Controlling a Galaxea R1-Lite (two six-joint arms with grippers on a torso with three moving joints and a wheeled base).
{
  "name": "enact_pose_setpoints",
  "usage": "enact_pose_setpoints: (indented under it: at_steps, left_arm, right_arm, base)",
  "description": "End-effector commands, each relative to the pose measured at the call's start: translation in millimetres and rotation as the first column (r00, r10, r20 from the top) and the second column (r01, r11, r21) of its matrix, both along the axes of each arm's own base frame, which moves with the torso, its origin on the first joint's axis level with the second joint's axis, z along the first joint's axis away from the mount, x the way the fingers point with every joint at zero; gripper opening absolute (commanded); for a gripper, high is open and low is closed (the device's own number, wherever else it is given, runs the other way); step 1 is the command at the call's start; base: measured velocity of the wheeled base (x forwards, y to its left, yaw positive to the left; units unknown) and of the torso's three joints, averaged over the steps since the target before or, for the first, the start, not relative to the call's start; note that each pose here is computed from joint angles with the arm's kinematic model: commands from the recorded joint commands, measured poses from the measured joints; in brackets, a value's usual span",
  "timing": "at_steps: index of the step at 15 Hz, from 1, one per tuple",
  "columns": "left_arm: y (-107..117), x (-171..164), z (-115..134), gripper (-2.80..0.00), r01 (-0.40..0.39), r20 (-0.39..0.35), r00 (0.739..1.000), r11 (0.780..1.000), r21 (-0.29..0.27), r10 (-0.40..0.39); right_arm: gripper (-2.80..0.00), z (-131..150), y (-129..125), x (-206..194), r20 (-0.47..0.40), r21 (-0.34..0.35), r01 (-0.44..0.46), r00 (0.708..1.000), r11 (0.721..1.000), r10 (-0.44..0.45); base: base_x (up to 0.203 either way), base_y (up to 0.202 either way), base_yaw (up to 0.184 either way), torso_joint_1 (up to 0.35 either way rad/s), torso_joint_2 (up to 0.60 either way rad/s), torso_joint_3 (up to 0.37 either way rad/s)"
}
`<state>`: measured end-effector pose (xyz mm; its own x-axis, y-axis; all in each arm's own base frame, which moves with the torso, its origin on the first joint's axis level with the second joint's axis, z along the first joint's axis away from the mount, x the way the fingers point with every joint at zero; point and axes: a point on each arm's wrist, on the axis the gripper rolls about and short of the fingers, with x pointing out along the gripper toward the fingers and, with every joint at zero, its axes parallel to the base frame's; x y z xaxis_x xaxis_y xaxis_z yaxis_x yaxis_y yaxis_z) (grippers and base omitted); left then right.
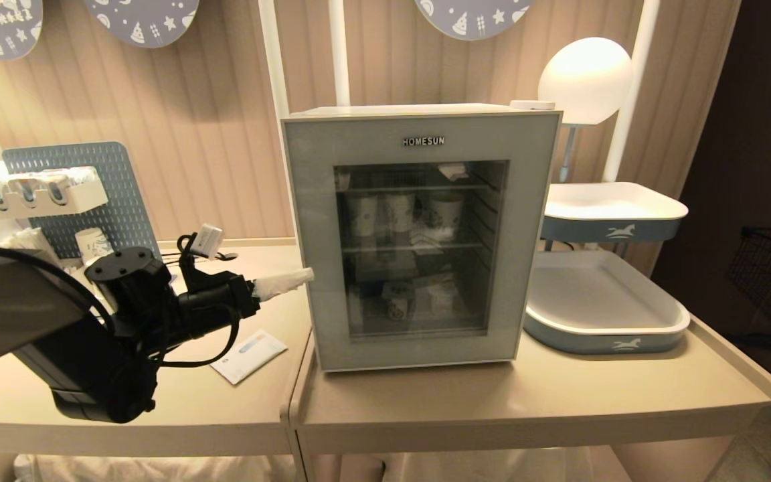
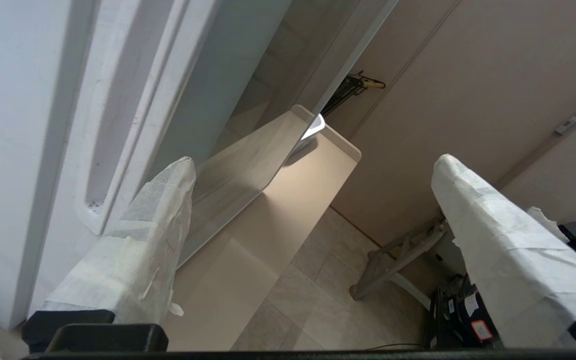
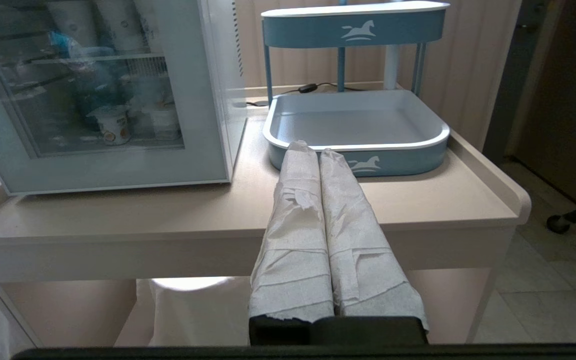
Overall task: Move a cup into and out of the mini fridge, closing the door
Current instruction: Open the freezer door
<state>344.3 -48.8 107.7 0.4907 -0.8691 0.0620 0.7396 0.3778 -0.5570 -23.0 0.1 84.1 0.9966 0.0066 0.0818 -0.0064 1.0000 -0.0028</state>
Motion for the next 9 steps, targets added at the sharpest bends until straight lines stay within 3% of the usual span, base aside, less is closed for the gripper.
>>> enact_pose_setpoints:
  at_steps: [1, 6, 9]
  left_arm:
    - [-2, 0, 0, 0.00, 0.009, 0.003, 1.000, 1.000, -0.002, -0.009]
    - [-14, -4, -1, 0.00, 0.038, 0.001, 0.999, 0.999, 0.001, -0.038]
    - [-9, -14, -5, 0.00, -0.015, -0.036, 0.999, 1.000, 0.002, 0.015]
  right_arm:
    - [-2.80, -10, 0, 3, -0.036, -0.001, -0.001, 0.999, 1.000, 0.001]
    - [-2.80, -10, 0, 3, -0.037, -0.001, -0.001, 0.999, 1.000, 0.001]
    - [-2.80, -10, 0, 3, -0.037, -0.001, -0.001, 0.999, 1.000, 0.001]
  base:
    - [0.000, 0.000, 0.000, 0.000, 0.00, 0.000]
    - [0.000, 0.000, 0.000, 0.000, 0.00, 0.000]
    - [0.000, 0.000, 0.000, 0.000, 0.00, 0.000]
